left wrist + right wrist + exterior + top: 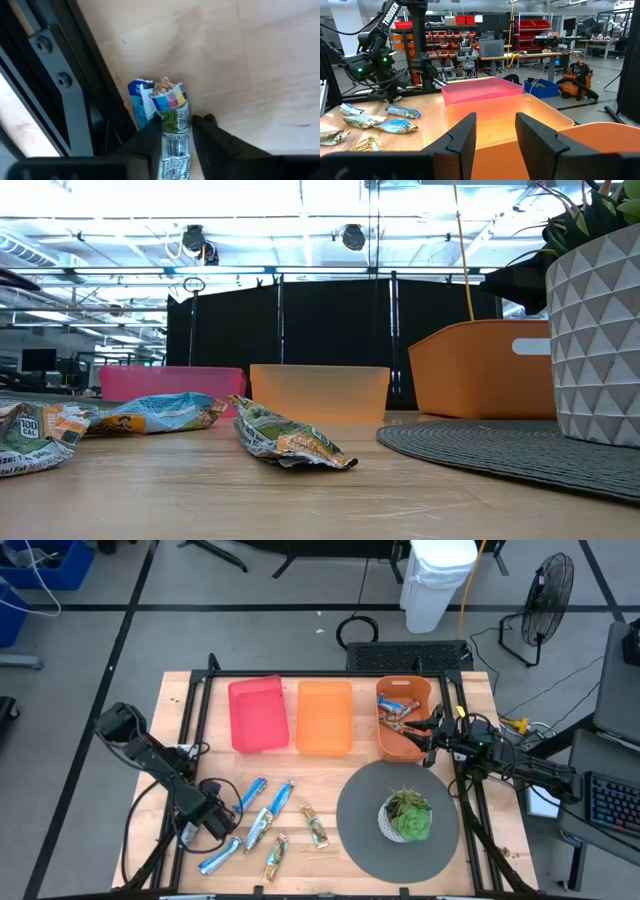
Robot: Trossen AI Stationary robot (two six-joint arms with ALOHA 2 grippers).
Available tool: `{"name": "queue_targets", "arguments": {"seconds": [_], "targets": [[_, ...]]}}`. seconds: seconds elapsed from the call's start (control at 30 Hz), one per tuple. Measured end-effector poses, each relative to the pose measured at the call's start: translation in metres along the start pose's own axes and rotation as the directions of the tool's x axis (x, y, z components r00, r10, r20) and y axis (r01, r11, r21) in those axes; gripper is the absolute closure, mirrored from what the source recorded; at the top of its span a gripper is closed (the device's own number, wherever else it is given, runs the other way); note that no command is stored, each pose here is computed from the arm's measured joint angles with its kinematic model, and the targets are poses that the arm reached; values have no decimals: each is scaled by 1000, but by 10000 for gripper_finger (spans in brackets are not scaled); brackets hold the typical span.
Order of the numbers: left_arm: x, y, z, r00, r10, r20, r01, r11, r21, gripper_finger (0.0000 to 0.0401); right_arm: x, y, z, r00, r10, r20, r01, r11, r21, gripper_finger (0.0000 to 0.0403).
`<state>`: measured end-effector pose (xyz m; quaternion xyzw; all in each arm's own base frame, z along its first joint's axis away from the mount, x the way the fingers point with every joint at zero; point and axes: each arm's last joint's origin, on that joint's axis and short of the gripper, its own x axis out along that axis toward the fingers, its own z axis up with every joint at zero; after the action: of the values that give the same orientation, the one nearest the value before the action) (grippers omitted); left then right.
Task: Pick and place Granola Bars by type
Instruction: Put the middle blue granola bar into the pink bin
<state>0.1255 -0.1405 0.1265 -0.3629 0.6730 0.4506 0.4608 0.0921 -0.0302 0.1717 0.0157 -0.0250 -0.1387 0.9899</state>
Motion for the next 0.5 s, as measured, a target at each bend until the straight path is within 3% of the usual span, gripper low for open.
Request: {"name": "queue_targets", "arguments": {"seconds": [0.17, 0.37, 0.5], "targets": [[0, 0, 0, 1000, 5, -17, -5, 1000, -1, 384, 0, 0, 0, 1000, 0, 0, 0, 1000, 0, 275], [-4, -4, 1, 999, -31, 24, 30, 999, 19, 395, 0, 0, 0, 1000, 0, 0, 0, 1000, 0, 275], [-17, -9, 4, 983, -68, 170, 61, 997, 45, 397, 0, 0, 0, 1000, 0, 0, 0, 1000, 0, 275]]}}
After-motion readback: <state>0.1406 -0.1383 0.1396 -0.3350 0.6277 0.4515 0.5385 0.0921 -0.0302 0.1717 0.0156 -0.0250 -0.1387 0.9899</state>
